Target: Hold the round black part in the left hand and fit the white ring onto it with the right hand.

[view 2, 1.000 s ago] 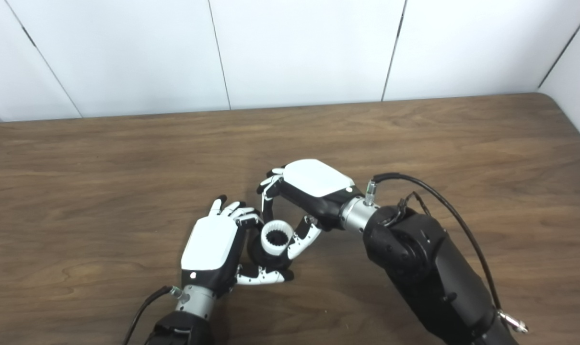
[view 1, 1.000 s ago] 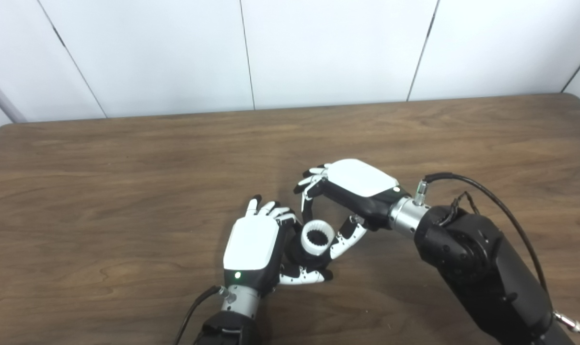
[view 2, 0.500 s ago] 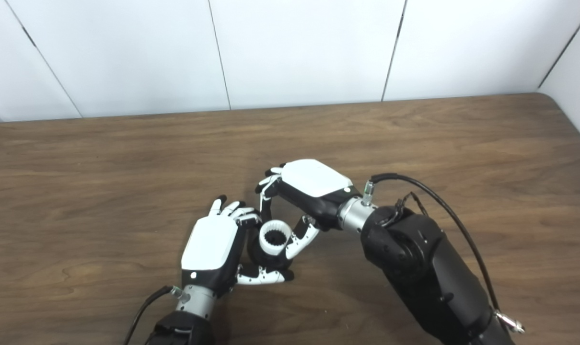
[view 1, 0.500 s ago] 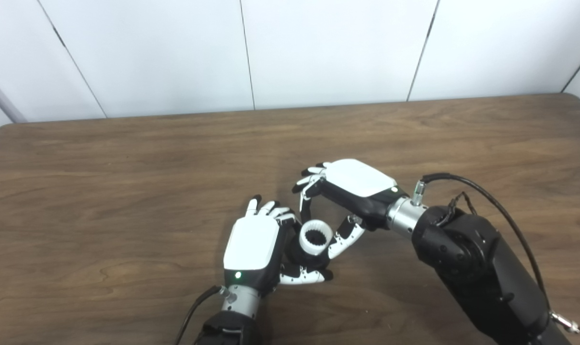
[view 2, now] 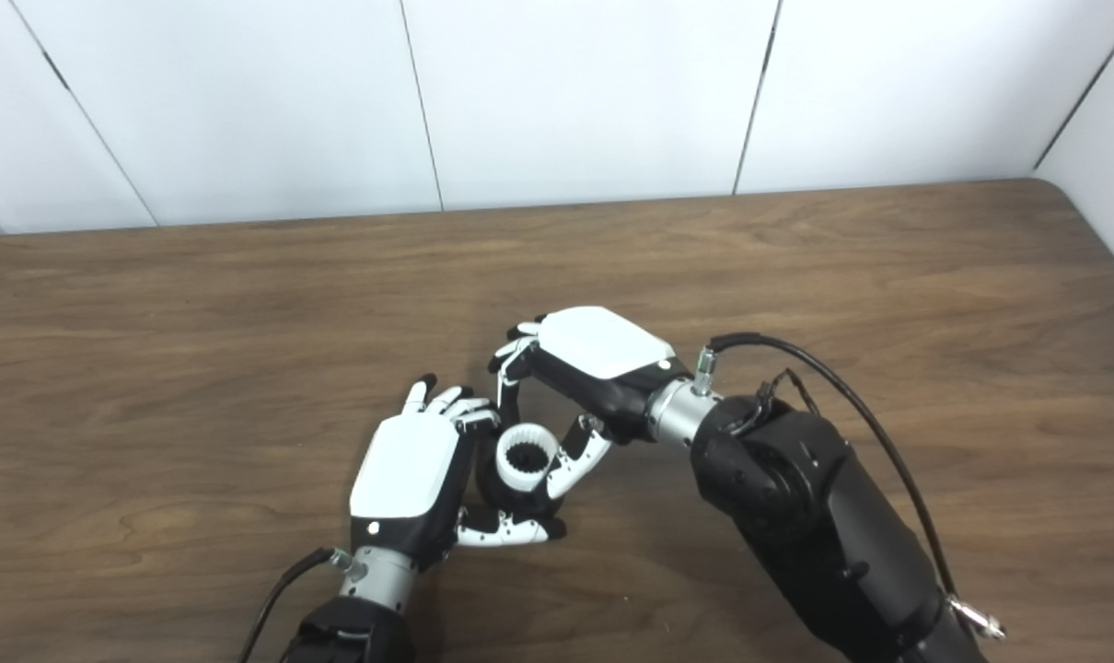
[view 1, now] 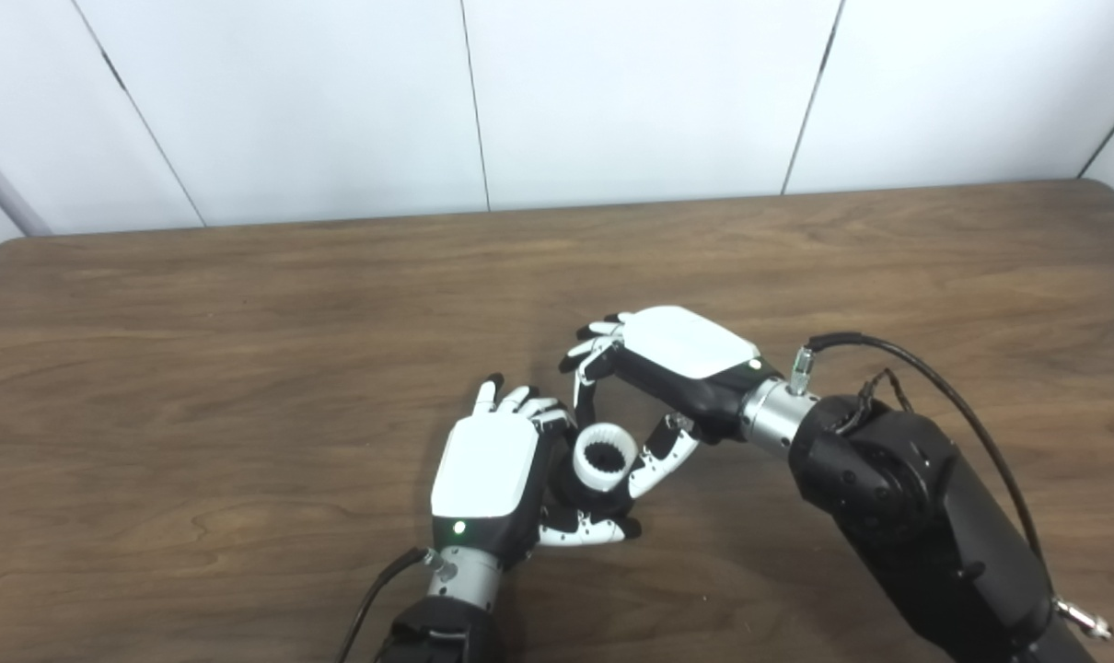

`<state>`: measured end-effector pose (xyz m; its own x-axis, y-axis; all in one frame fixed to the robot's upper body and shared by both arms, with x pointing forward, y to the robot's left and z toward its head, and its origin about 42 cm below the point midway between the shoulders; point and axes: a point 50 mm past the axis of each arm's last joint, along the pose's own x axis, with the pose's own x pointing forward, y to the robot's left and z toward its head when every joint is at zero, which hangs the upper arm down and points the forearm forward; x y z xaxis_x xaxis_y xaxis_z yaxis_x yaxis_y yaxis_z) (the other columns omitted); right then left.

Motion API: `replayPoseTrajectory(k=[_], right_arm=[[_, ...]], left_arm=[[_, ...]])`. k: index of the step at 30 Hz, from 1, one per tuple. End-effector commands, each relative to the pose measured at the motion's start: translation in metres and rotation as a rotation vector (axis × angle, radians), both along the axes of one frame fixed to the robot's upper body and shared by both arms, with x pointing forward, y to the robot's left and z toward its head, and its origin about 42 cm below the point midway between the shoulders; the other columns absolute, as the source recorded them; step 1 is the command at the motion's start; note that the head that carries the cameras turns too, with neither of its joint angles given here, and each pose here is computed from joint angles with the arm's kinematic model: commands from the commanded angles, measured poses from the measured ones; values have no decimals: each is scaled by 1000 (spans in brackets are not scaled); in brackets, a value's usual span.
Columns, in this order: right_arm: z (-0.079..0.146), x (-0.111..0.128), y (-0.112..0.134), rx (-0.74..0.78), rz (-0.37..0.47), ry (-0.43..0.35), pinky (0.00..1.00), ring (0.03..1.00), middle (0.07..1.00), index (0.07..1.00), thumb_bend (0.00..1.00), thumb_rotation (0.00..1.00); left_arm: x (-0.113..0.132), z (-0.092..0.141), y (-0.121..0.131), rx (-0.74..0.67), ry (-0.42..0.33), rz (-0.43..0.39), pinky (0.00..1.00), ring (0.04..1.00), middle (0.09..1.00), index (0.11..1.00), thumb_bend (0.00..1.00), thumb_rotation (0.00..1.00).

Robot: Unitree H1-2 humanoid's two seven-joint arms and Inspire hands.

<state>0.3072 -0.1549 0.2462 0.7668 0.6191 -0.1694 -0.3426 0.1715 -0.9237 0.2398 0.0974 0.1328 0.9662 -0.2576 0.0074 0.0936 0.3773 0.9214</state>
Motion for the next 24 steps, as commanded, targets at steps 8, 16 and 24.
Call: replayPoseTrajectory(k=[8,16,24], right_arm=[[13,6,1,14,14,-63,973,934,832,484,524,135],[11,6,2,16,17,-54,968,935,834,484,524,135],[13,4,3,22,25,-59,961,932,830,484,524,135]], left_arm=[[-2,-15,-2,39,80,-20,1000,885,780,483,522,54],[-1,-15,-3,39,79,-20,1000,888,782,483,523,54],[-2,-15,-4,35,76,-24,1000,888,780,483,522,53]])
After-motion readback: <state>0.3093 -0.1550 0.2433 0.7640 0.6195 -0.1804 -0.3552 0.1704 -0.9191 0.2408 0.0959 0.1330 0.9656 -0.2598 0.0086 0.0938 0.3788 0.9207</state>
